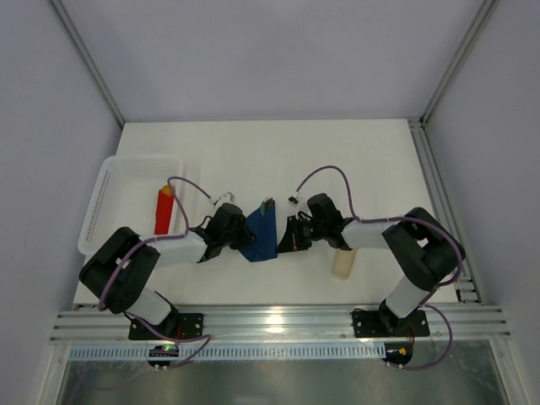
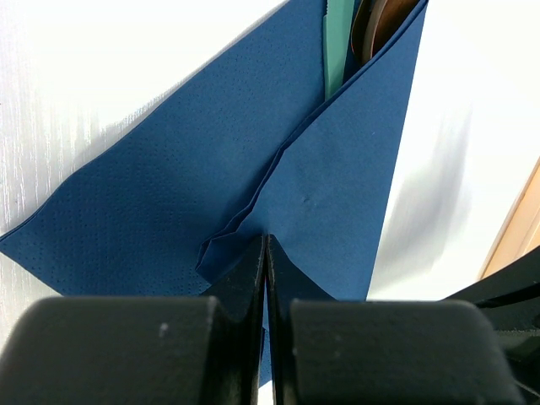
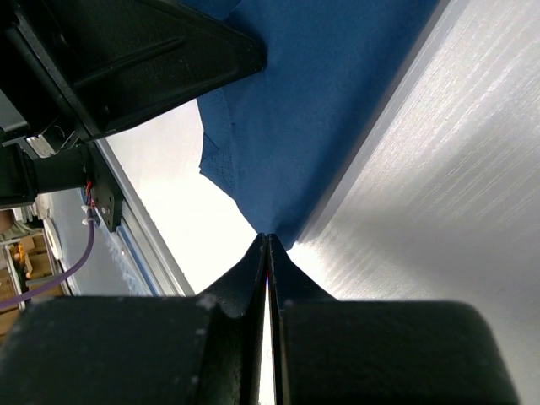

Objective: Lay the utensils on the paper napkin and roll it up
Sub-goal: Roll the napkin at the center of the board.

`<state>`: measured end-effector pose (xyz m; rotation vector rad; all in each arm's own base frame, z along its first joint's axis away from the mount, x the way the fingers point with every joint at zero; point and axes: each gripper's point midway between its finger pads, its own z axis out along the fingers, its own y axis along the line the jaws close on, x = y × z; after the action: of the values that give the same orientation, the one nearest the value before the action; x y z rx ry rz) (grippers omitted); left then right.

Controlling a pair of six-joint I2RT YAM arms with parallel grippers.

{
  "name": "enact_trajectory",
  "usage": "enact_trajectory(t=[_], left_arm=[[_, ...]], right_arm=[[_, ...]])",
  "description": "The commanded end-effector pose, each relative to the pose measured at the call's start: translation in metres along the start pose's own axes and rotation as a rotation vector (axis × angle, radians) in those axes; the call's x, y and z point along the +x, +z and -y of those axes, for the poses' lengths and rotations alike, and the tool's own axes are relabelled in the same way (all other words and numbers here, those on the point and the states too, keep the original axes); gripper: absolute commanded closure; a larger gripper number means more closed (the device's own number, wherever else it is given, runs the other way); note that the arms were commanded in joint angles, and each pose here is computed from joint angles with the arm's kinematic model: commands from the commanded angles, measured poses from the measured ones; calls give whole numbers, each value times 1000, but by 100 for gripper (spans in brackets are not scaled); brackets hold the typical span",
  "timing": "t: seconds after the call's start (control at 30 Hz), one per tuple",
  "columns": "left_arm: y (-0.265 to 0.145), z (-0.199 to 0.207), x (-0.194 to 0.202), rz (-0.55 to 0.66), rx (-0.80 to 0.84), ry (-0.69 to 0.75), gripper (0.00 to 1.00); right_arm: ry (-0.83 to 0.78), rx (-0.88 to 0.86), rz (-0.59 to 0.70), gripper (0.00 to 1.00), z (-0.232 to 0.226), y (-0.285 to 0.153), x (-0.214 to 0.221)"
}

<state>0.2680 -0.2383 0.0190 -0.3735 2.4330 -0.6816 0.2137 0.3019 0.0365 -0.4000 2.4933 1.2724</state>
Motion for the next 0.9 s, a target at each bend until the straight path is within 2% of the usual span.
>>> enact_trajectory(t=[0.0,0.5,0.87], left_arm=[[0,-14,9,-23,-37,16,100],[0,-16,10,-23,-42,18,100],[2,-18,11,-27,-49,19,100]], right_arm=[[-32,-44,26,96,-13,2,-11],[-4,-25,-1,96,-1,7,2],[5,88,-44,96,28,8,26]])
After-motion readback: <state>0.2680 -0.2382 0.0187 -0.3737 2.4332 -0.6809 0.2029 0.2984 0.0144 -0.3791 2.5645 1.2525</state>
